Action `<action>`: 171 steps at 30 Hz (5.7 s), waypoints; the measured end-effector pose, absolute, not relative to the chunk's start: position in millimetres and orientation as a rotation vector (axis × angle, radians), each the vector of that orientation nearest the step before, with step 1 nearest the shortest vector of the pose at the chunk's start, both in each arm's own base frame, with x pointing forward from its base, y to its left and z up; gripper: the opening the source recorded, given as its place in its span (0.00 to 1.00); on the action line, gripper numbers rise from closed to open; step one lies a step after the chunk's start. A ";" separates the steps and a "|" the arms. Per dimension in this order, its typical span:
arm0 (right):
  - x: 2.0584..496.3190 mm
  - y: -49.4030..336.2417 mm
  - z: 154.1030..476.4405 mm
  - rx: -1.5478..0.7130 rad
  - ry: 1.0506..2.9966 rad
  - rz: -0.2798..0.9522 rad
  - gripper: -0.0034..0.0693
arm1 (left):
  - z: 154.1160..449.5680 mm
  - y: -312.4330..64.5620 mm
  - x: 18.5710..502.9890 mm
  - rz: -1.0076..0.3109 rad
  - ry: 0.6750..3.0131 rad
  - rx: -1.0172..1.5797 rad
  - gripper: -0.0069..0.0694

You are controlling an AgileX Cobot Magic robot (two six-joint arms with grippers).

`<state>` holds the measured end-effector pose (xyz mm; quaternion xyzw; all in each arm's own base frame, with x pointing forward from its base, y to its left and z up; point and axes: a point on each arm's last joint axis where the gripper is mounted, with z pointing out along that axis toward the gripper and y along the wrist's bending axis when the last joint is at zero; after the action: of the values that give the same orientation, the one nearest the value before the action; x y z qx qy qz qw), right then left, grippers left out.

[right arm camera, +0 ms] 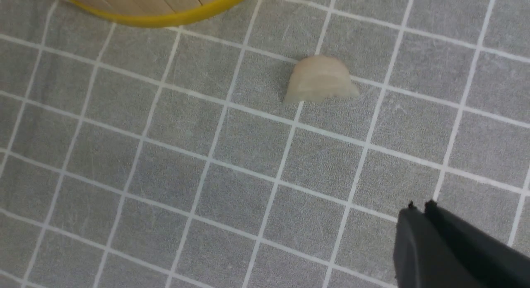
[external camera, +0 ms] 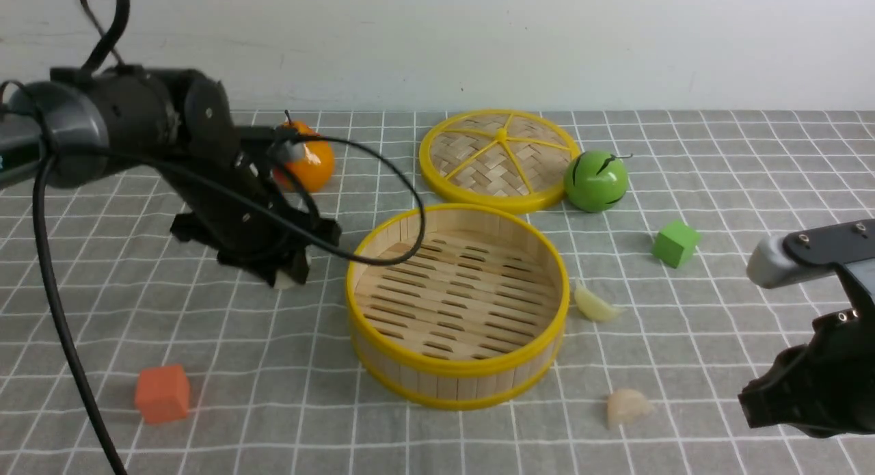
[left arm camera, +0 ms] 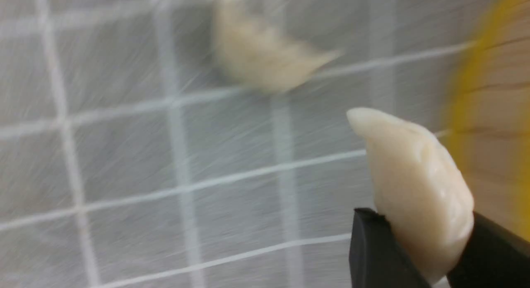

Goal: Put the dumplings into the steamer on the table with the grey tablecloth.
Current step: 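Place the dumpling into the bamboo steamer basket with the left gripper, then reach for and grasp a dumpling on the table with the left gripper, then place the dumpling into the bamboo steamer basket with the left gripper, then reach for and grasp a dumpling lying on the table beside the steamer, then place the dumpling in the bamboo steamer basket with the right gripper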

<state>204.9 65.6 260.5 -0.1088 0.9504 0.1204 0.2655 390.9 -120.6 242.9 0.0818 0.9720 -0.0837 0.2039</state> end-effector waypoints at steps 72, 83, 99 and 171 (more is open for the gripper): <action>206.5 70.5 261.5 -0.269 2.526 0.405 0.12 | 169.8 -105.2 475.0 -0.030 2.885 -0.274 0.31; 214.6 73.4 250.2 -0.242 2.570 0.423 0.13 | 273.5 -151.4 438.2 -0.376 2.733 0.105 0.31; 220.0 75.8 241.6 -0.214 2.604 0.444 0.14 | 200.1 -270.4 425.5 -0.502 2.643 0.421 0.31; 398.2 96.2 251.3 -0.506 2.621 0.342 0.44 | 282.8 -34.0 75.0 -0.234 2.397 0.325 0.07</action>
<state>398.2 96.2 251.3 -0.1831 0.9494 0.1238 0.2231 75.0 -34.0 282.8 0.1255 0.9247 -0.0902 0.3480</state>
